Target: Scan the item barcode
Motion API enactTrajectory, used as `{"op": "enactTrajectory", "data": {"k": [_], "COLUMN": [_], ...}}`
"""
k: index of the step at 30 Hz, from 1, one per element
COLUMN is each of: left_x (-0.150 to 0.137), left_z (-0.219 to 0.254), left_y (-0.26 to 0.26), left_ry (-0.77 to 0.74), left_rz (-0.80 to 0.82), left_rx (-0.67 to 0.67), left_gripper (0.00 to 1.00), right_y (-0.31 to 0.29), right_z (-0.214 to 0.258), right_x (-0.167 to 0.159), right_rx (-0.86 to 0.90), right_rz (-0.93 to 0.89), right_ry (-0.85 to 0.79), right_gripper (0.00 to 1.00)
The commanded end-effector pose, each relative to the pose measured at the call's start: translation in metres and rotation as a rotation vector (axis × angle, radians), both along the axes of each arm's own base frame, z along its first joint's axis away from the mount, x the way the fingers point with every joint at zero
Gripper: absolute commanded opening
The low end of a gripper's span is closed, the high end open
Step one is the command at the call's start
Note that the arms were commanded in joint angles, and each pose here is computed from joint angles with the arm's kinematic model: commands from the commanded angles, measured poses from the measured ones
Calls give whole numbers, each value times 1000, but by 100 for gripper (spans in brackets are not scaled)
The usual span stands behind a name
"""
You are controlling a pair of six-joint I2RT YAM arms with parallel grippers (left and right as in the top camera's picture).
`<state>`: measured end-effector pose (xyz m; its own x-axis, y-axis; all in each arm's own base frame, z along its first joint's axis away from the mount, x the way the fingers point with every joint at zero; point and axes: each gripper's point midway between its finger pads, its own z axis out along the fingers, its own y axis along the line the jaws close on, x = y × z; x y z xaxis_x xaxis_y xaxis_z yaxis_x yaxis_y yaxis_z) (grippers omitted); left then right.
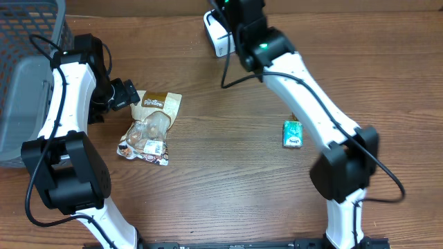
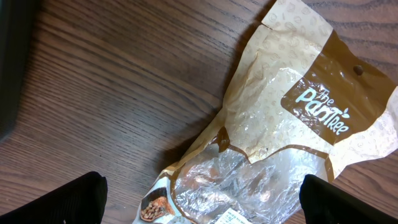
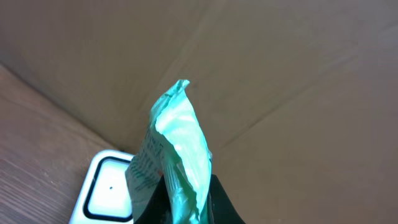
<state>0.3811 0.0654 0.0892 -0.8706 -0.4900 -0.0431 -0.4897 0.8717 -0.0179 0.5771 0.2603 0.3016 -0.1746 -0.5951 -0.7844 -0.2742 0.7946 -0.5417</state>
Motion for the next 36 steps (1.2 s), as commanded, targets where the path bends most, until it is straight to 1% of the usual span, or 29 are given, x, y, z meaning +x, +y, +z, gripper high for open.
{"op": "enactTrajectory", "data": {"k": [1,7,12,15,19,22,29,33,36], "left_x": [4,4,4,4,4,4,4,4,4], "left_z": [3,3,3,3,3,3,3,3,3], "left_y": [7,7,7,7,7,7,7,7,7], "left_ry": [-14,-14,-14,-14,-14,-14,-14,-14,-14], "left_rz": [15,15,14,15,15,14,15,15,15], "left_rx": [15,16,16,16,16,15,16,15,16], "left_gripper": [100,100,99,100,100,99,100,100,100], "right_y": [9,5,9,11,7,8,13,19,8], "right_z": [-21,-58,-89,-99,-98,-99,-102,-115,-107], "right_x": [14,38,46,50,55,59,59,58,60], "right_rx": [-89,-109,-119,-119,-106,-150,-149,-161,-133], "right_rz": [-23,-130,-135,-135,-181,-170,-140,-79,-136], "right_ry": [-27,-73,-62,-62,-111,-136,-131,-84,-97], "right_gripper": [4,4,4,4,4,4,4,4,4]}}
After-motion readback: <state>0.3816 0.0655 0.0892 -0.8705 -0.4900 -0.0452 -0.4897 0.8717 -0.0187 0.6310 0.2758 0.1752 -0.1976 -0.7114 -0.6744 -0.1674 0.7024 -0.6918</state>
